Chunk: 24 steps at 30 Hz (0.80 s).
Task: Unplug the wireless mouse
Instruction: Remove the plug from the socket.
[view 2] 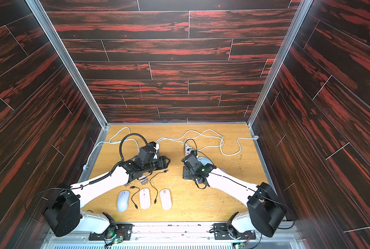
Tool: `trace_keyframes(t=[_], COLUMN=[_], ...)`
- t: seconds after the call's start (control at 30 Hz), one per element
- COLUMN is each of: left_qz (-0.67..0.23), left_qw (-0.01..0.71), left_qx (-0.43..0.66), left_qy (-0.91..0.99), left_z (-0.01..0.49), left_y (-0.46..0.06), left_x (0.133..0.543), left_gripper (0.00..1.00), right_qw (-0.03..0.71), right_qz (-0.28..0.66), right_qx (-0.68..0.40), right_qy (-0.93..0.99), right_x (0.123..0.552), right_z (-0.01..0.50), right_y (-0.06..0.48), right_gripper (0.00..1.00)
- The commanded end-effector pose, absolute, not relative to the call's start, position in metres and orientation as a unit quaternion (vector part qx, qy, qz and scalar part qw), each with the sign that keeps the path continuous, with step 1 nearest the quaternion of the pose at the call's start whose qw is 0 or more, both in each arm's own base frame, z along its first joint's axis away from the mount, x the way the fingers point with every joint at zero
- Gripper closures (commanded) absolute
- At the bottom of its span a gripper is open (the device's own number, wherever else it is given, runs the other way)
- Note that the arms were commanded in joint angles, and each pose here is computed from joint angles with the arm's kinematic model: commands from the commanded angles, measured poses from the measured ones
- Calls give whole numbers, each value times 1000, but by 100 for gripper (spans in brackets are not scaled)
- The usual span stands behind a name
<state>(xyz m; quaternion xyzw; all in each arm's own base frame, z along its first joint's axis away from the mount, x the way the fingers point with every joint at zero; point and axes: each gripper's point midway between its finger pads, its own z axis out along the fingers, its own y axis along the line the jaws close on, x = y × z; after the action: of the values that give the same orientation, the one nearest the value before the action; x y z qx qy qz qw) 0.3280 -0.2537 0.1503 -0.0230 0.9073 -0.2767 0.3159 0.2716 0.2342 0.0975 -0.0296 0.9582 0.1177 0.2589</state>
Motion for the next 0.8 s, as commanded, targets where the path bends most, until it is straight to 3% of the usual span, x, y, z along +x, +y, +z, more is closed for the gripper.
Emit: trace_keyframes(t=[0.0,0.37,0.77], left_qz=[-268,-263,-262], left_qw=[342,335,321], left_qx=[-17,-31,-35], left_qy=[900,904,910], left_z=[172,163,149], left_y=[-253,-245,-246], left_x=[338,333,332], left_gripper=[38,39,40], right_qw=[255,249,244], right_qz=[107,109,104], right_qx=[-26,-35,-24], right_qy=[961,962,964], right_x=[282,297,297], right_z=[93,80,79], right_y=[234,247,245], right_gripper=[41,52,79])
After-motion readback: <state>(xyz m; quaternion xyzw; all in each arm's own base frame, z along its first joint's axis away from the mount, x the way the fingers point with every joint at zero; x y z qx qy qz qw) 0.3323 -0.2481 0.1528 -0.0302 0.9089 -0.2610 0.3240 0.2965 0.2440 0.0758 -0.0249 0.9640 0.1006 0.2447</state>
